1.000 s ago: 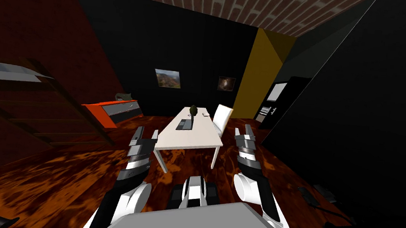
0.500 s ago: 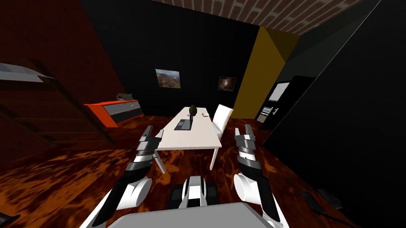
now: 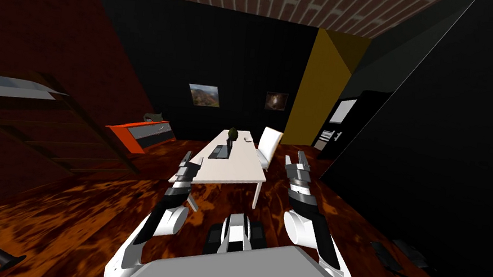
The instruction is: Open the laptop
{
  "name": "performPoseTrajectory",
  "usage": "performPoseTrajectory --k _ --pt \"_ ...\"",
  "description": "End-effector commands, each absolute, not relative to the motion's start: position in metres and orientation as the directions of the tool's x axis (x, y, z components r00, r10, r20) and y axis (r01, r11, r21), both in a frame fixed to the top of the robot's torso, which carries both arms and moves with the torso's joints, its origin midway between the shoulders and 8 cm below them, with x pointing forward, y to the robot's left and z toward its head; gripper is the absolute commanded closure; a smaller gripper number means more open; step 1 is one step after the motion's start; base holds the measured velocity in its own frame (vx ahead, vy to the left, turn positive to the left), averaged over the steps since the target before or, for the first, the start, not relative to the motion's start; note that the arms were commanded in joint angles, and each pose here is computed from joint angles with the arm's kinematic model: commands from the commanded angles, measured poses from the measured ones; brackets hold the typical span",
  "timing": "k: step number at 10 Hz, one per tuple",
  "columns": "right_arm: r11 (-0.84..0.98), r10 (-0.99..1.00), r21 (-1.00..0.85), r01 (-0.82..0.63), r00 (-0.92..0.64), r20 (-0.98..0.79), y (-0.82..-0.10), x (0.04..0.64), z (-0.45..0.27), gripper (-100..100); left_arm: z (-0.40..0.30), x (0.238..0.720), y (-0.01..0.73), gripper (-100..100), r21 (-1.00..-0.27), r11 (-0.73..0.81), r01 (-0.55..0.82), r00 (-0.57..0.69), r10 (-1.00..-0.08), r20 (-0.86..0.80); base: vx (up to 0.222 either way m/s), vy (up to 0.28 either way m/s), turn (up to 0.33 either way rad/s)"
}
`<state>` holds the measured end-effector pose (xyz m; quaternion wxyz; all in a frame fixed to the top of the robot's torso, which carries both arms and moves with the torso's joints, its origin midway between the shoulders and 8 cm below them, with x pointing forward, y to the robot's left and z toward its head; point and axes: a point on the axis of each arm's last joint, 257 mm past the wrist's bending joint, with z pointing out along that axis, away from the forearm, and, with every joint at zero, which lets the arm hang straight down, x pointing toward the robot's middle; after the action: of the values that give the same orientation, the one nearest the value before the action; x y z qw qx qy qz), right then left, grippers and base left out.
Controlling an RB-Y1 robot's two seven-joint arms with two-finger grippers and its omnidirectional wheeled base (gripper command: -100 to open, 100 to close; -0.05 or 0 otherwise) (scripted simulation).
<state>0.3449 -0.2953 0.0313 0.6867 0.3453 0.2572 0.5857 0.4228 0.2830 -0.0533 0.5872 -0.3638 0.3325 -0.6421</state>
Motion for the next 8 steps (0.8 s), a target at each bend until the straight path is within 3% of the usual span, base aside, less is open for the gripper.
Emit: performPoseTrajectory --k 1,8 --pt "0.075 0.982 0.776 -0.627 0.181 0.051 -0.295 0.345 0.031 0 -0.063 0.441 0.288 -100 -0.867 -0.121 0.483 -0.06 -0.993 0.105 0.04 -0.093 0.019" --pt "0.075 0.982 0.776 -0.627 0.181 0.051 -0.295 0.345 0.031 0 -0.091 0.502 0.302 -100 -0.891 -0.233 0.389 -0.084 -0.972 0.218 0.033 -0.102 0.041"
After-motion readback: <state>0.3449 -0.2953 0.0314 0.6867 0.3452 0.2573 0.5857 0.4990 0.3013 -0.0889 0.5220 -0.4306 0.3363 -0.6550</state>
